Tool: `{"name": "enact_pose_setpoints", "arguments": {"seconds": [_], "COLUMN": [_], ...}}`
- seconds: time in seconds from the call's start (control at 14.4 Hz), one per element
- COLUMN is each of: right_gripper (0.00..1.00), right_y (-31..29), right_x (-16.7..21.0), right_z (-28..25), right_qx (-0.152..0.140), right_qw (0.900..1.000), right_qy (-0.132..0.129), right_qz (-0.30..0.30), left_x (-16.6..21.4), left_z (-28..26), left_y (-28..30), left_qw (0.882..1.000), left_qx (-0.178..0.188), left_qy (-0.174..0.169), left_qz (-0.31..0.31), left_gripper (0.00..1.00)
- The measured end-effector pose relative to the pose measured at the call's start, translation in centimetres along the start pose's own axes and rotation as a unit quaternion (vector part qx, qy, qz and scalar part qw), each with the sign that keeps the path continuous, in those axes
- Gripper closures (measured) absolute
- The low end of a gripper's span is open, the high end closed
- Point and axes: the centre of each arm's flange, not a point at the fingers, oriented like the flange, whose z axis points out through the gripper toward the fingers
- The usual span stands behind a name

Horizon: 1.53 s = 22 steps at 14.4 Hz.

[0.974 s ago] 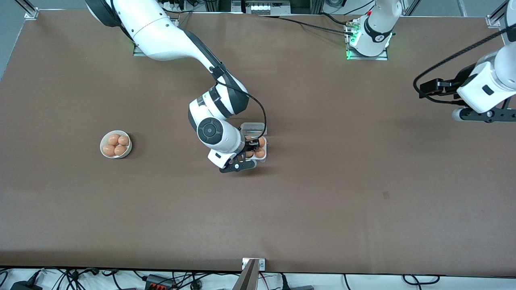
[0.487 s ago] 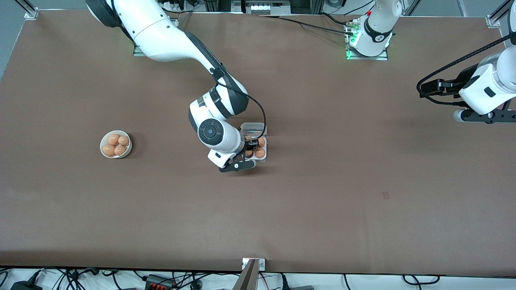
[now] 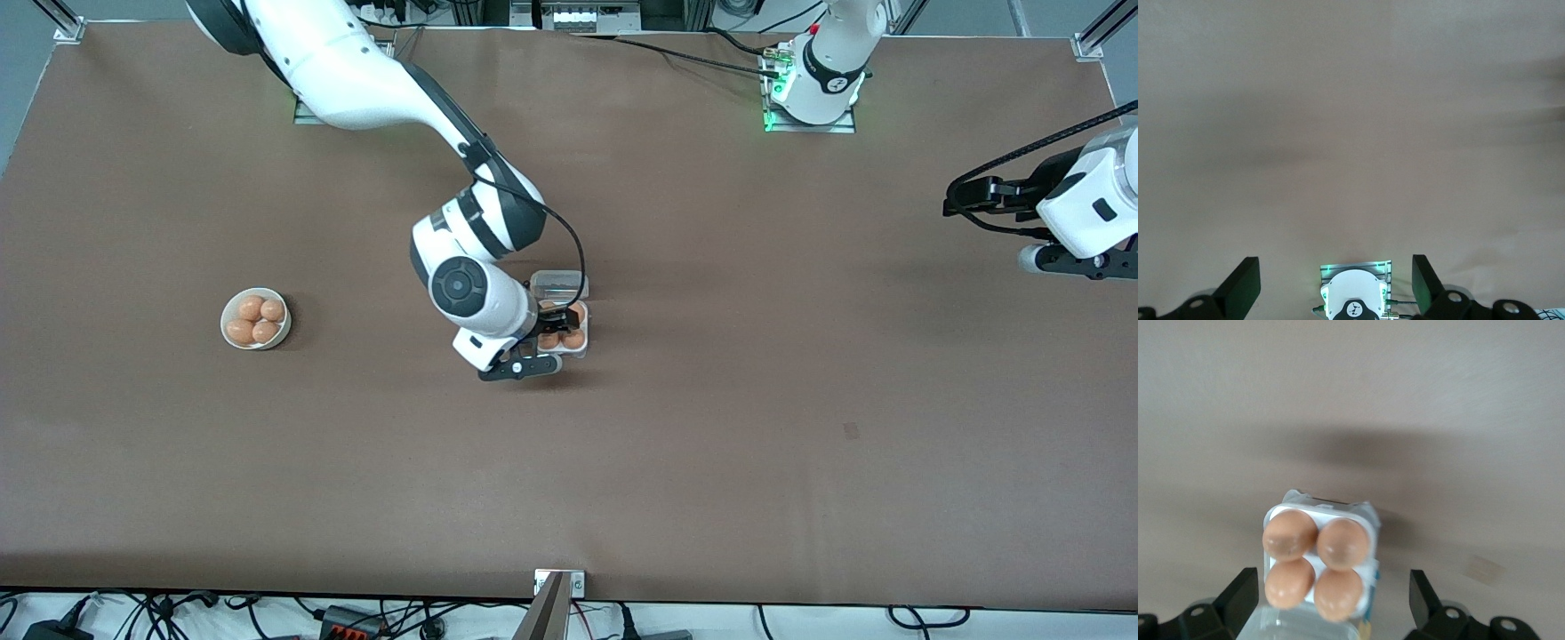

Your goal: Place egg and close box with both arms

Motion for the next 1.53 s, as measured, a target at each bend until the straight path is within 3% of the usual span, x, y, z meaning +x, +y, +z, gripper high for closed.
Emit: {"name": "enact_pose_setpoints", "arguments": {"seconds": [0.35,0.63,0.9,1.39,1.53], "right_gripper": [0.0,0.0,0.0,0.0,0.0], "right_y": [11.8,24.9,29.9,39.0,40.9], "right_x": [2.0,2.5,1.4,0.6,0.4], "right_z": [-17.4,-24.8,-29.3,-31.5,-31.7], "right_qx": [-0.017,-0.055,-0.097,-0.098,-0.097], "right_qw": [0.999,0.997,0.992,0.986,0.985], "right_qy": [0.014,0.026,0.049,0.052,0.065], "right_qz": [0.025,0.048,0.069,0.123,0.128], "left_x": [0.2,0.4,0.4,1.8,2.3], "left_z": [-0.2,-0.3,-0.3,1.0,1.3], "left_y": [0.5,1.1,2.8,1.9,1.6], "left_qw": [1.0,1.0,1.0,0.999,0.999], "left_qx": [-0.001,0.0,0.003,-0.003,-0.005], "left_qy": [0.01,0.016,0.015,0.01,0.013], "left_qz": [0.005,0.01,0.025,0.041,0.048], "left_gripper": [0.0,0.0,0.0,0.0,0.19]}}
